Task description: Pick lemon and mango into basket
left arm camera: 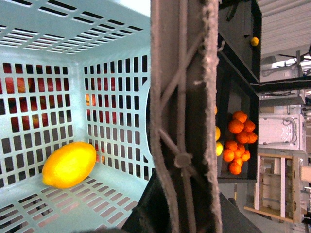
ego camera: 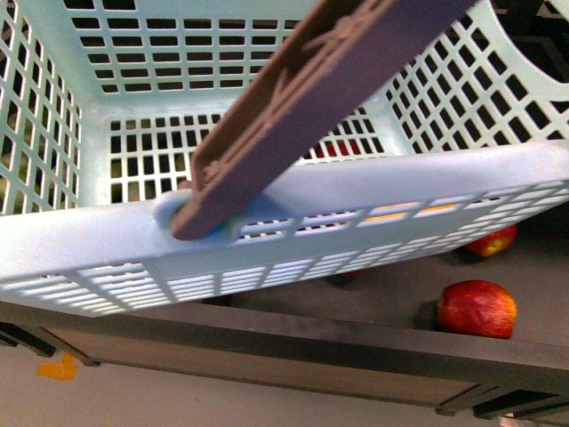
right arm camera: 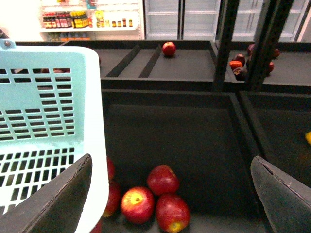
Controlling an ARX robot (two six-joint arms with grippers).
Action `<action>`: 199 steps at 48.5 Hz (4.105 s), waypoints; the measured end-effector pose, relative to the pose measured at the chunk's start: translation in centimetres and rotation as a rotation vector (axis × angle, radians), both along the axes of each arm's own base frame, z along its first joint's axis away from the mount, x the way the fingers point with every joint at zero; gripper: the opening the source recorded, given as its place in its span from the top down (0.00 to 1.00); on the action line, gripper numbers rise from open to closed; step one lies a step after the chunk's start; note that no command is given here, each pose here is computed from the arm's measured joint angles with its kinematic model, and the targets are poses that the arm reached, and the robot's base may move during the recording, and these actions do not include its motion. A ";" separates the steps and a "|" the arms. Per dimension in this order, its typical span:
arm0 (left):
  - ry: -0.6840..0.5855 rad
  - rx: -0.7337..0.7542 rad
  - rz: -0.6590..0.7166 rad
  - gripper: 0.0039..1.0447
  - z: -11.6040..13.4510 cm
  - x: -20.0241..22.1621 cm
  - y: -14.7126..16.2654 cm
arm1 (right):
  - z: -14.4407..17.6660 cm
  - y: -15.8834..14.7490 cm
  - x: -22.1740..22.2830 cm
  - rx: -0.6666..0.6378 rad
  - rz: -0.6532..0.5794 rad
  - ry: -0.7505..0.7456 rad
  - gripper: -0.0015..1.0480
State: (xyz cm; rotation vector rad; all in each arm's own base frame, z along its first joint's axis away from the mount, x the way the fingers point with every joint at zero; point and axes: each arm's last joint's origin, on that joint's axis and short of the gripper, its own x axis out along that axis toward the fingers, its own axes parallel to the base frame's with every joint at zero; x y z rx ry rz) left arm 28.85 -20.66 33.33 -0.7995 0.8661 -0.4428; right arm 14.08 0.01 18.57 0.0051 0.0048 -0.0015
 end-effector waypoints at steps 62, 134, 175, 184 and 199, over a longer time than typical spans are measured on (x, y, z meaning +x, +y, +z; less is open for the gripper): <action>-0.005 0.000 0.002 0.96 0.1 0.1 0.1 | -0.1 0.0 0.0 0.000 0.002 0.002 0.08; -0.008 0.002 0.007 0.96 0.2 0.1 0.2 | -0.2 0.0 0.0 -0.001 0.006 0.006 0.08; -0.007 0.001 0.003 0.96 0.2 0.1 0.1 | -5.6 -2.2 5.6 0.420 -0.387 0.862 0.08; -0.006 -0.001 0.001 0.96 0.2 0.0 0.1 | -10.5 -1.6 7.3 0.432 -0.324 0.995 0.08; -0.005 -0.003 -0.002 0.96 0.2 0.0 0.1 | -16.2 -0.8 9.5 0.503 -0.286 1.132 0.08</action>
